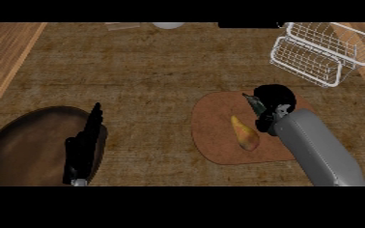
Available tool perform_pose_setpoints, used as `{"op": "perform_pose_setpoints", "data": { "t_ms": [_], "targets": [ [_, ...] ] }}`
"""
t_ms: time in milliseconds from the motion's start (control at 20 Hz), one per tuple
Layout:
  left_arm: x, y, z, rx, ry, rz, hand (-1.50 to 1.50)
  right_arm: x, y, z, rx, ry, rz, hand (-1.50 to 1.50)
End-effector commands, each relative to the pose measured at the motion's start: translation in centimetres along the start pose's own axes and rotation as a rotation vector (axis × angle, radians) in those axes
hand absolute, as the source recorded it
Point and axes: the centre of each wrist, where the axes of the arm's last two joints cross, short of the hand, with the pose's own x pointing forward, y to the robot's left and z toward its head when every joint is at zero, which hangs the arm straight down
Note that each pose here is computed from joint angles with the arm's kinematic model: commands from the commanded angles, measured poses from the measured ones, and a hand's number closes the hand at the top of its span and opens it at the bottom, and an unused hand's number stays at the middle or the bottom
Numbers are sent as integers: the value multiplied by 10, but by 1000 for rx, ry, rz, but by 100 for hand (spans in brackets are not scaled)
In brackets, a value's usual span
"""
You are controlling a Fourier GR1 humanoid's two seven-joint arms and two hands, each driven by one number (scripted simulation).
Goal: Pick the eggplant from the cutting board and place it in the tiered basket
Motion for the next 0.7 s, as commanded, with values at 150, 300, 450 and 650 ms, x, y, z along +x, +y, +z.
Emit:
{"op": "perform_pose_setpoints", "data": {
  "t_ms": [150, 300, 450, 650],
  "targets": [
    [-13, 11, 8, 22, 59, 15, 0, -75, 5, 7, -196, 22, -178, 150],
    [-21, 24, 12, 54, 83, 18, 0, -163, 4, 23, -338, 125, -343, 150],
    [-16, 31, 12, 70, 65, 16, 0, -222, 17, 42, -452, 161, -474, 150],
    [-18, 26, 14, 65, 66, 4, 0, -272, 0, 77, -598, 122, -724, 150]
  ]
}}
